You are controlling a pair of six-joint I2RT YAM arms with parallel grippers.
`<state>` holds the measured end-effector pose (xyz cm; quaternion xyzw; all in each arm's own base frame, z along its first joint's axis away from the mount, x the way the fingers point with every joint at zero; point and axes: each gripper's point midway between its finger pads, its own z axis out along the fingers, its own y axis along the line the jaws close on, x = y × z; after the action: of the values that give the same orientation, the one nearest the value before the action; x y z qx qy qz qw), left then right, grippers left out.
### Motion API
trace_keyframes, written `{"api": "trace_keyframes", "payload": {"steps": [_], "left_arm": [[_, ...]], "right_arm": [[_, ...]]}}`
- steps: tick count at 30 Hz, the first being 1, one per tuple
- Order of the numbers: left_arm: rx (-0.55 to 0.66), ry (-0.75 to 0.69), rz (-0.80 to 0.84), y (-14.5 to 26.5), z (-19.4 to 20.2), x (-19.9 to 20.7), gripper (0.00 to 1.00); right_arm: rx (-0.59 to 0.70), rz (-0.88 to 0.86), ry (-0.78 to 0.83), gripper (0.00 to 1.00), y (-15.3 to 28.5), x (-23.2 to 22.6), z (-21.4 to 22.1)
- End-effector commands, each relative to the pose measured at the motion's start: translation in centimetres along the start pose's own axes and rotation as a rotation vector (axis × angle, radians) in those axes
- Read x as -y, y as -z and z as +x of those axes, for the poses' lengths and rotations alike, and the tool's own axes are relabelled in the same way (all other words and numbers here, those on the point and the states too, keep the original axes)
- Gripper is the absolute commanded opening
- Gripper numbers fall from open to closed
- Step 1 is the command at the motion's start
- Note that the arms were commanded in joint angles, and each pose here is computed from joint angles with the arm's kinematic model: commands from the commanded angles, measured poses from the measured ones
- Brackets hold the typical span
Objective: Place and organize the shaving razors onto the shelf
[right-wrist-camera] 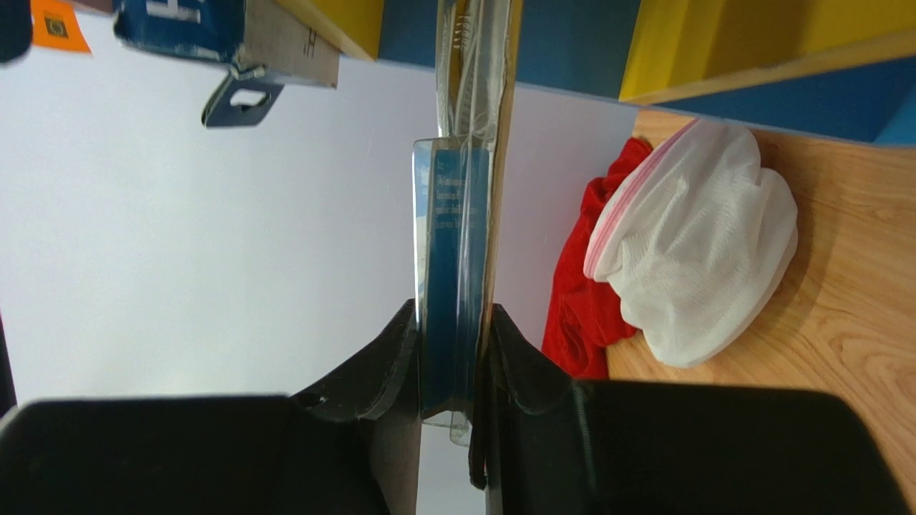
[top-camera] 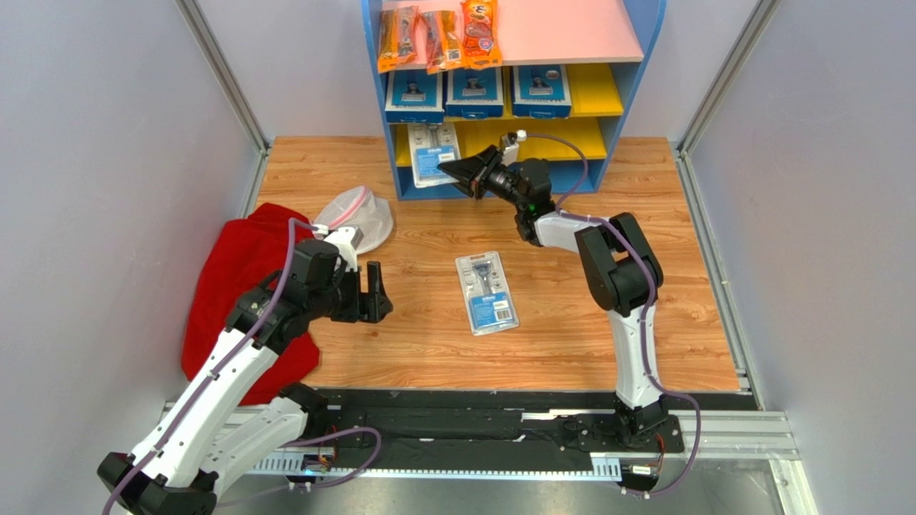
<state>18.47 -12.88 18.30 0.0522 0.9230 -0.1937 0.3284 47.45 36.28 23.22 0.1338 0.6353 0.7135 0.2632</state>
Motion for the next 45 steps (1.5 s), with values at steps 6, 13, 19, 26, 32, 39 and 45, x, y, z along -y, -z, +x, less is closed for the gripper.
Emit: {"api": "trace_keyframes", "payload": {"steps": [6, 13, 19, 26, 32, 39, 45], "left_arm": [[0.052, -0.005, 0.02, 0.4, -0.9, 0.3, 0.82], [0.068, -0.001, 0.018, 0.7, -1.0, 0.2, 0.82], [0.067, -0.004, 0.024, 0.7, -0.9, 0.3, 0.82], [0.067, -0.003, 0.034, 0.7, -0.9, 0.5, 0.82], [0.066, -0.006, 0.045, 0.7, -0.8, 0.7, 0.82], [0.068, -0.009, 0.05, 0.8, -0.7, 0.8, 0.81], [0.065, -0.014, 0.053, 0.8, -0.5, 1.0, 0.81]], "right_arm": [[0.056, 0.021, 0.019, 0.0, -2.5, 0.7, -2.5], [0.056, 0.042, 0.005, 0.01, -4.7, 2.0, -3.8], [0.078, 0.038, 0.012, 0.03, -6.5, 1.6, -5.1], [0.084, 0.07, 0.019, 0.08, -7.6, 2.1, -5.6], [0.078, 0.143, 0.032, 0.15, -8.4, 3.3, -5.2], [0.109, 0.191, 0.003, 0.25, -8.0, 5.1, -5.1], [0.091, 0.183, 0.012, 0.39, -7.6, 5.0, -4.5]]}}
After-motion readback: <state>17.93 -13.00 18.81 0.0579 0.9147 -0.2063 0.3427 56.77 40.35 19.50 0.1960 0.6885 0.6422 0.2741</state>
